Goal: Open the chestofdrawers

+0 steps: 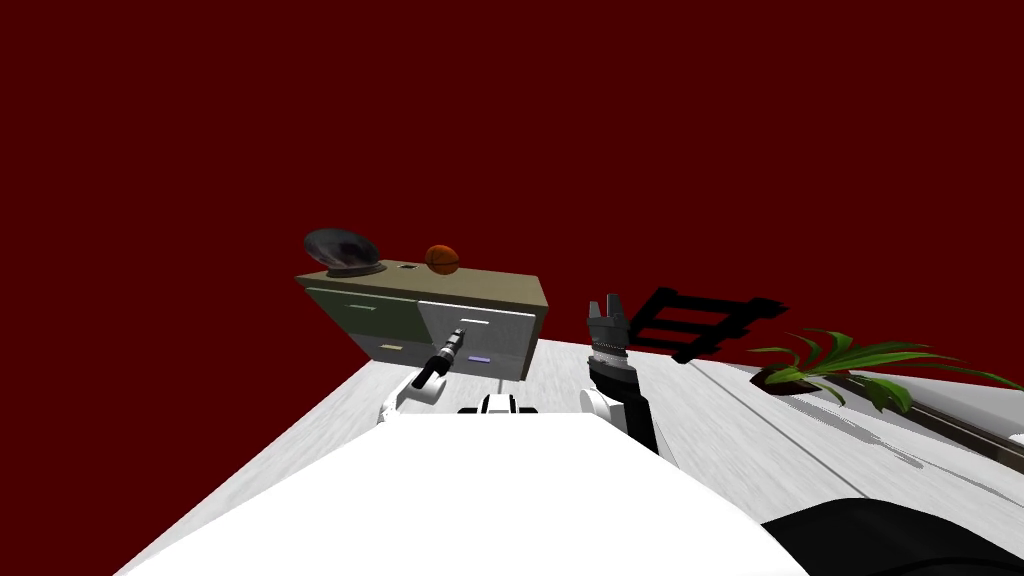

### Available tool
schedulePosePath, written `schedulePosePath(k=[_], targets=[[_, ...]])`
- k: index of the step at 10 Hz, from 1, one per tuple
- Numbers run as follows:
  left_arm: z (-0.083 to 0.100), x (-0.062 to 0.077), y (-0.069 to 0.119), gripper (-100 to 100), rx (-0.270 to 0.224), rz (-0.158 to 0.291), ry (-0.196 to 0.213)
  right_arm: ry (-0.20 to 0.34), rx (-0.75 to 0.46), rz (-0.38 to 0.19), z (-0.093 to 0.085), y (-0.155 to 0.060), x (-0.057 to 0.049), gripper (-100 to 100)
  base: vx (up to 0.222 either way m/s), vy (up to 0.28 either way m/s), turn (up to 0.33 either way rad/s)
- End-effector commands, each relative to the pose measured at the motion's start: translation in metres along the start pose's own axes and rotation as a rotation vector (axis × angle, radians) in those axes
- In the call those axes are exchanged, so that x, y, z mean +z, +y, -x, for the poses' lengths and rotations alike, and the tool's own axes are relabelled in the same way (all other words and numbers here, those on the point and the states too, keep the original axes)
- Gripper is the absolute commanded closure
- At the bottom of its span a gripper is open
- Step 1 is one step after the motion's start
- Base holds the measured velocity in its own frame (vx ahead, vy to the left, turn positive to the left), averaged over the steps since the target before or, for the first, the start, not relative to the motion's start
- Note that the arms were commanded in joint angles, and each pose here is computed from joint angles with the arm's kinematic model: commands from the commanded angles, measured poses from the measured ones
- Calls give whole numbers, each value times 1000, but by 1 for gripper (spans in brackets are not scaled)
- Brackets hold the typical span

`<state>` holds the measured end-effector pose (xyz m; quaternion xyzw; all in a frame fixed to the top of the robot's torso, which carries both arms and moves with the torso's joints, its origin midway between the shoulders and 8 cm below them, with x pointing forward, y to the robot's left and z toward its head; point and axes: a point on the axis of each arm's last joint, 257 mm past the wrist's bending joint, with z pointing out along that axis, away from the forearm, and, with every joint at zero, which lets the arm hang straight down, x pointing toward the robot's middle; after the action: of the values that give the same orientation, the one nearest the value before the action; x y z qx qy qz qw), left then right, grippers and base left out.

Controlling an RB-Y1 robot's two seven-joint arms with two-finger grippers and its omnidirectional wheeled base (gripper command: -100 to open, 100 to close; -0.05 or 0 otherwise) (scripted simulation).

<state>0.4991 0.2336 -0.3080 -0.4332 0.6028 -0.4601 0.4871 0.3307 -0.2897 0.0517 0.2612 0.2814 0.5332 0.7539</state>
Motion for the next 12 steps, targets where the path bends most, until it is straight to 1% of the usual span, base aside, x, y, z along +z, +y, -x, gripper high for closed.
schedulePosePath(k=[1, 2, 3, 4, 5, 6, 7, 8, 9, 10, 11, 12], targets=[[7, 6, 11, 100, 0, 19, 2, 0, 0, 0, 0, 0, 0, 0, -53, -24, 0], [19, 18, 3, 100, -3, -3, 5, 0, 0, 0, 0, 0, 0, 0, -116, -50, -22], [21, 21, 7, 100, 0, 8, 4, 0, 0, 0, 0, 0, 0, 0, -122, -55, -10], [22, 20, 15, 100, 1, 22, 2, 0, 0, 0, 0, 0, 0, 0, -50, -23, 0], [37, 30, 6, 100, -2, 4, 0, 0, 0, 0, 0, 0, 0, 0, -81, -46, -21], [40, 34, 12, 100, 2, 17, -3, 0, 0, 0, 0, 0, 0, 0, -90, -45, -13], [40, 34, 16, 100, 2, 25, -4, 0, 0, 0, 0, 0, 0, 0, -55, -19, 1], [58, 44, 5, 100, 0, 4, -11, 0, 0, 0, 0, 0, 0, 0, -113, -50, -24], [60, 48, 8, 100, 4, 12, -14, 0, 0, 0, 0, 0, 0, 0, -110, -45, -11], [62, 47, 15, 100, 4, 27, -17, 0, 0, 0, 0, 0, 0, 0, -54, -21, 3], [82, 57, 4, 100, 3, 7, -30, 0, 0, 0, 0, 0, 0, 0, -102, -55, -24], [86, 59, 10, 100, 6, 23, -36, 0, 0, 0, 0, 0, 0, 0, -116, -63, -8]])
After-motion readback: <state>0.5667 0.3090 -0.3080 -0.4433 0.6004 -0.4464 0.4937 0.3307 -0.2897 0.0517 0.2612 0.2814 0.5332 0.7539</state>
